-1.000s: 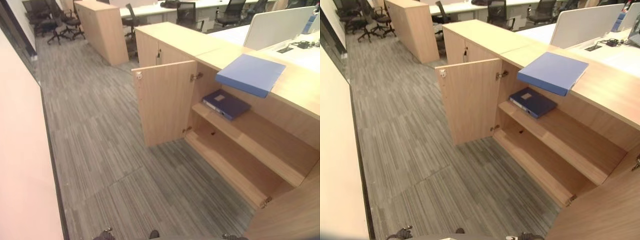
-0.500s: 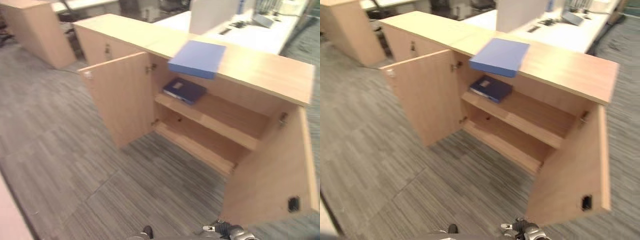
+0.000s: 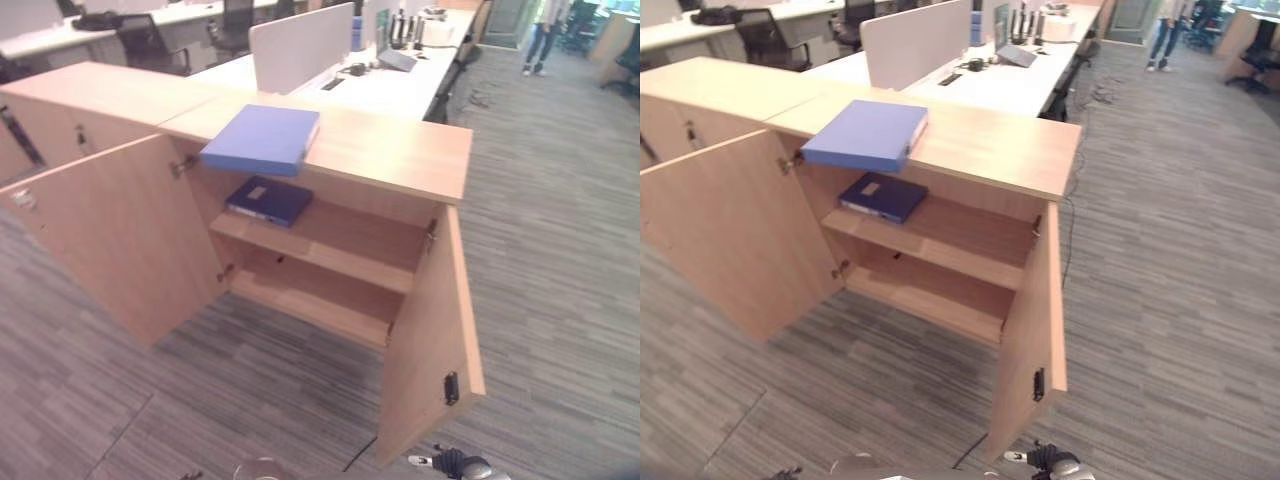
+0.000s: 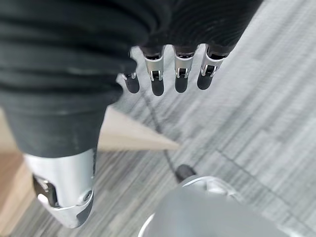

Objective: Put the empty folder in the office cabinet

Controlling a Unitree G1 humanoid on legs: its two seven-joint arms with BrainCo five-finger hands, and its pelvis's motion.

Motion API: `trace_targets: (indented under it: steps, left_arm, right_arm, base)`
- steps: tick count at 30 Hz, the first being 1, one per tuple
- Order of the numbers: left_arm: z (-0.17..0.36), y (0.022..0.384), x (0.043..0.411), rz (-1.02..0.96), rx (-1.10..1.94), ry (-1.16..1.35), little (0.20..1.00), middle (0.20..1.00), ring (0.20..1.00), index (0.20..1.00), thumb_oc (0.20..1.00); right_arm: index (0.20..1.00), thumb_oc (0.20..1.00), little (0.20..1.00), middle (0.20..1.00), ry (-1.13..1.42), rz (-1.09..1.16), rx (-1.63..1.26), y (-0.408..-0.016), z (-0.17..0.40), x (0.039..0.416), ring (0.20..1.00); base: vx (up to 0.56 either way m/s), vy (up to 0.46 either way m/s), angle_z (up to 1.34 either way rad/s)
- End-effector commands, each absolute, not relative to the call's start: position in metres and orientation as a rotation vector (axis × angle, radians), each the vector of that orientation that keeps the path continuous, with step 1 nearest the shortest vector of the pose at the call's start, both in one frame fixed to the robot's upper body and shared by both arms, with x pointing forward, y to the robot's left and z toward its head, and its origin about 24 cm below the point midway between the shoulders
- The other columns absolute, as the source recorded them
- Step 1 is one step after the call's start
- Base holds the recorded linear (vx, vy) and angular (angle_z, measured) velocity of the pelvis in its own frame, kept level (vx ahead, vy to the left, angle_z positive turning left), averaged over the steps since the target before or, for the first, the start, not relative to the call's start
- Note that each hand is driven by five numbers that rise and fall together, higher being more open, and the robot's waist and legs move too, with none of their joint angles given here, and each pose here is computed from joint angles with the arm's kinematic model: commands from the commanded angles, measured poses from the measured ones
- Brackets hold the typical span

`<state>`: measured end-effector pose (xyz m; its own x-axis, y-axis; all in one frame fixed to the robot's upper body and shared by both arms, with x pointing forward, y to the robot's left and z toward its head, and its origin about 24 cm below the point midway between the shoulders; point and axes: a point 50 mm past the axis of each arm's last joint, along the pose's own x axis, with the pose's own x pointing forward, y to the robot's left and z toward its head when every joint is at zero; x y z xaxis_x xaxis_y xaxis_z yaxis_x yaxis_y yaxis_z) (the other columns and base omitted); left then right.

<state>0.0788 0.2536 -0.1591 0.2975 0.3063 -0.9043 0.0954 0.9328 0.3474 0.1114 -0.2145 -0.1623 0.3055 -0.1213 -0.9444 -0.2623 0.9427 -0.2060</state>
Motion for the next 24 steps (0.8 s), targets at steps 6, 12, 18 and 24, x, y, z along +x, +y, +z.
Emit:
trace_targets:
  steps: [6,12,18,24]
  left_arm:
    - [-0.160,0.220,0.107,0.072,0.308,1.167,1.000,1.000,1.000,1.000,1.000]
    - [-0.163,0.211,0.105,0.033,0.303,1.173,1.000,1.000,1.000,1.000,1.000]
    - [-0.157,0.225,0.118,0.038,0.359,1.141,1.000,1.000,1.000,1.000,1.000]
    - [-0.135,0.242,0.162,0.057,0.402,0.994,1.000,1.000,1.000,1.000,1.000]
  right_arm:
    - [1.000,1.000,1.000,1.000,1.269,-0.029,-0.347,-0.248,-0.155,0.111,1.000]
    - [1.000,1.000,1.000,1.000,1.347,-0.090,-0.342,-0.264,-0.156,0.089,1.000]
    - [1.000,1.000,1.000,1.000,1.422,-0.051,-0.430,-0.274,-0.156,0.073,1.000]
    - [1.000,1.000,1.000,1.000,1.621,0.042,-0.590,-0.295,-0.151,0.045,1.000]
  base:
    - [0.16,0.357,-0.74]
    - [0.10,0.317,-0.22]
    - [-0.02,0.336,-0.03]
    - [-0.19,0.296,0.05]
